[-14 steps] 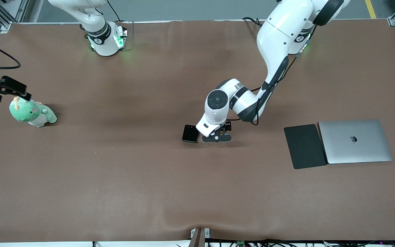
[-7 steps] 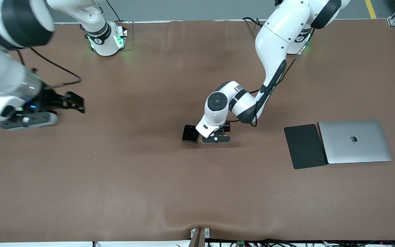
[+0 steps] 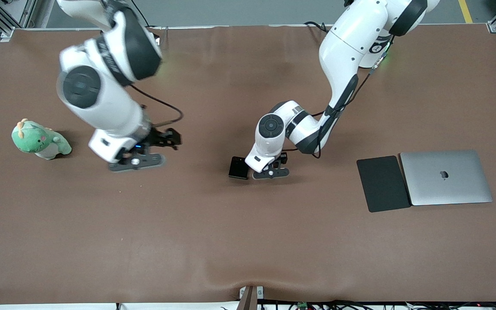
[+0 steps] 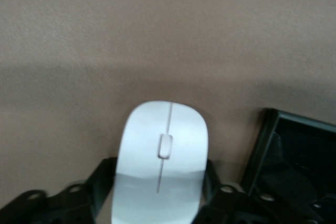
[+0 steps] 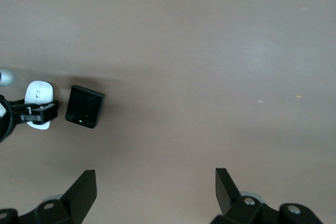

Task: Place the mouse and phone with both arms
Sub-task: 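Lift the mouse with the left gripper while the right gripper grasps the phone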

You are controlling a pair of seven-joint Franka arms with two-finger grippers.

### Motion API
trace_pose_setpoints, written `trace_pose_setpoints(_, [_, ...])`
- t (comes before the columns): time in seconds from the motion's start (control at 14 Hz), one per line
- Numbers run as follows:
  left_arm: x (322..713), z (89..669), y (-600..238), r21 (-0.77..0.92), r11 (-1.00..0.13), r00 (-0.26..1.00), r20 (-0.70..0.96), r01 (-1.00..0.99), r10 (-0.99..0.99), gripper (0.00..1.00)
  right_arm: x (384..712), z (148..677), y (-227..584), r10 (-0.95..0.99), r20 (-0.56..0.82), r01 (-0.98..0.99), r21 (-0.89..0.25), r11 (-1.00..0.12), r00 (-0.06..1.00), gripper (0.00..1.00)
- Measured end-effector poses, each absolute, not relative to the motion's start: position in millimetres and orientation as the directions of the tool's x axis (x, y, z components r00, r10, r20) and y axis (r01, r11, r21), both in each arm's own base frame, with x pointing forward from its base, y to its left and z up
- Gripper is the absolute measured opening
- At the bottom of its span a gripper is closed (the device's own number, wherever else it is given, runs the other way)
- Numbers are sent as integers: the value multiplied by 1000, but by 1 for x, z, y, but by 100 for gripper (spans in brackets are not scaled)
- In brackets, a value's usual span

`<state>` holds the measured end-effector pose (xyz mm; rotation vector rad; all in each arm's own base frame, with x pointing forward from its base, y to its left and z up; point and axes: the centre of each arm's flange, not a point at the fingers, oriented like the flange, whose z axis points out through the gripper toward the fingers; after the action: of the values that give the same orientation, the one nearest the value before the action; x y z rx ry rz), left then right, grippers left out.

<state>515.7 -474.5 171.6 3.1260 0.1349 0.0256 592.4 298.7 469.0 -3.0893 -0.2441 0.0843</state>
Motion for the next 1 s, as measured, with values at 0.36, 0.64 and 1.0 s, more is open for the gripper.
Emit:
trace_pose_setpoints(0.36, [520, 175, -474, 19, -996, 996, 23, 91, 91, 62, 591, 407, 356, 209, -19, 208, -55, -977, 978, 100])
trace_pose_setpoints(0.64, [540, 201, -460, 37, -992, 991, 56, 122, 124, 62, 585, 370, 382, 191, -33, 189, -61, -980, 981, 100])
trace_pose_setpoints(1.0, [581, 250, -387, 33, -976, 972, 94, 214, 216, 62, 587, 340, 396, 158, -30, 153, -130, -980, 987, 100])
